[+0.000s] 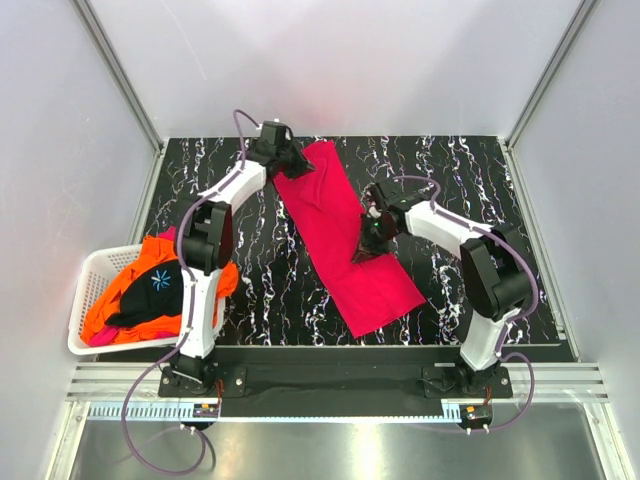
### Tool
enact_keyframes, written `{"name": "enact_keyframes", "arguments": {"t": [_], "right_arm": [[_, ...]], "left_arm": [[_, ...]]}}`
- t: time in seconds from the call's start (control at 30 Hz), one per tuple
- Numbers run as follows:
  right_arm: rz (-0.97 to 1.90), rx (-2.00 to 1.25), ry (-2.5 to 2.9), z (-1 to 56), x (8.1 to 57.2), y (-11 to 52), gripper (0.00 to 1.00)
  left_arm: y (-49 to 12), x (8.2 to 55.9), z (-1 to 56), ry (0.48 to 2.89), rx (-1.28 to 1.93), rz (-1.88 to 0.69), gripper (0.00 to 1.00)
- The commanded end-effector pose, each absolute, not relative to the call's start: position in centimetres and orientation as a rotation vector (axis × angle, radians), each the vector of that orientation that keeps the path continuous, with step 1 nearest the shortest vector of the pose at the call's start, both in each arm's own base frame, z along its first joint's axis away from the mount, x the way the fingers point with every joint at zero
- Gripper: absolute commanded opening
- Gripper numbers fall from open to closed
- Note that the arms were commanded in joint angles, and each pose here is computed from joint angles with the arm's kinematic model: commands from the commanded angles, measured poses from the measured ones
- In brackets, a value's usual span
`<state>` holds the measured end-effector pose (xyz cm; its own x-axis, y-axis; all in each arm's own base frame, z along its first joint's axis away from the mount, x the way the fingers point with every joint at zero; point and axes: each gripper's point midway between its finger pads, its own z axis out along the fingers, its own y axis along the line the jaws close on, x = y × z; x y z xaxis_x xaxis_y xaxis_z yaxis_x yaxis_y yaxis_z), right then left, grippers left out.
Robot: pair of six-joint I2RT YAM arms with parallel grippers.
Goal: Fold and stack the t-shirts
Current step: Fold the tshirt
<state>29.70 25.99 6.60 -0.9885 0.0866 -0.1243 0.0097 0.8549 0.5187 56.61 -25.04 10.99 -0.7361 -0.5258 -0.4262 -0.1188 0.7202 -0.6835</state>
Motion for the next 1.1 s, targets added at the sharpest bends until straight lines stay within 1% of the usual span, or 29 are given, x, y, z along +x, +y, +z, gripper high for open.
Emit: {"name": "enact_keyframes", "arguments": {"t": [0.0, 0.07, 0.1, 0.17, 0.2, 0.23, 0.3, 0.37, 0.5, 0.53, 0.73, 0.87, 0.97, 1.07], "right_arm": [[0.607, -0.105, 2.852, 6.1, 31.3, 22.5, 0.0], [0.561, -0.126, 2.86, 5.2, 31.8, 21.9, 0.0], [0.554, -0.131, 2.861, 4.9, 31.8, 22.0, 0.0], [0.554, -0.102, 2.879, 3.8, 31.6, 22.0, 0.0], [0.552, -0.085, 2.883, 3.1, 31.3, 22.0, 0.0], [0.543, -0.069, 2.894, 2.6, 31.0, 21.9, 0.0], [0.549, -0.032, 2.911, 1.6, 29.9, 22.4, 0.0], [0.542, 0.044, 2.922, 1.3, 29.0, 22.9, 0.0], [0.563, 0.193, 2.939, 0.6, 26.6, 24.5, 0.0], [0.584, 0.188, 2.941, 0.7, 25.8, 25.6, 0.0], [0.749, 0.396, 2.929, 1.1, 23.9, 30.4, 0.0], [0.807, 0.377, 2.925, 1.2, 23.9, 32.6, 0.0], [0.824, 0.369, 2.917, 1.5, 24.3, 33.3, 0.0], [0.866, 0.321, 2.884, 3.0, 24.9, 34.1, 0.0]], "left_arm": [[-25.9, 57.2, 8.0, 2.295, -0.644, -0.807, 0.05], [-26.2, 57.7, 6.8, 2.295, -0.703, -0.804, 0.05], [-26.3, 57.8, 4.9, 2.314, -0.741, -0.797, 0.05], [-27.2, 58.9, 4.9, 2.305, -0.726, -0.826, 0.04], [-27.2, 58.7, 2.5, 2.352, -0.744, -0.803, 0.04], [-27.6, 59.7, 3.5, 2.328, -0.732, -0.827, 0.03], [-27.9, 59.7, 2.0, 2.362, -0.742, -0.832, 0.03], [-28.2, 60.2, 2.4, 2.352, -0.736, -0.867, 0.04], [-29.6, 60.3, 1.2, 2.372, -0.725, -0.945, 0.02], [-30.2, 60.2, 1.6, 2.372, -0.707, -0.977, 0.02], [-32.2, 59.1, 1.5, 2.401, -0.601, -1.031, 0.02], [-32.1, 58.4, 1.9, 2.416, -0.545, -1.012, 0.04], [-31.7, 58.6, 3.6, 2.401, -0.428, -0.977, 0.07], [-30.9, 58.7, 6.7, 2.385, -0.348, -0.934, 0.16]]}}
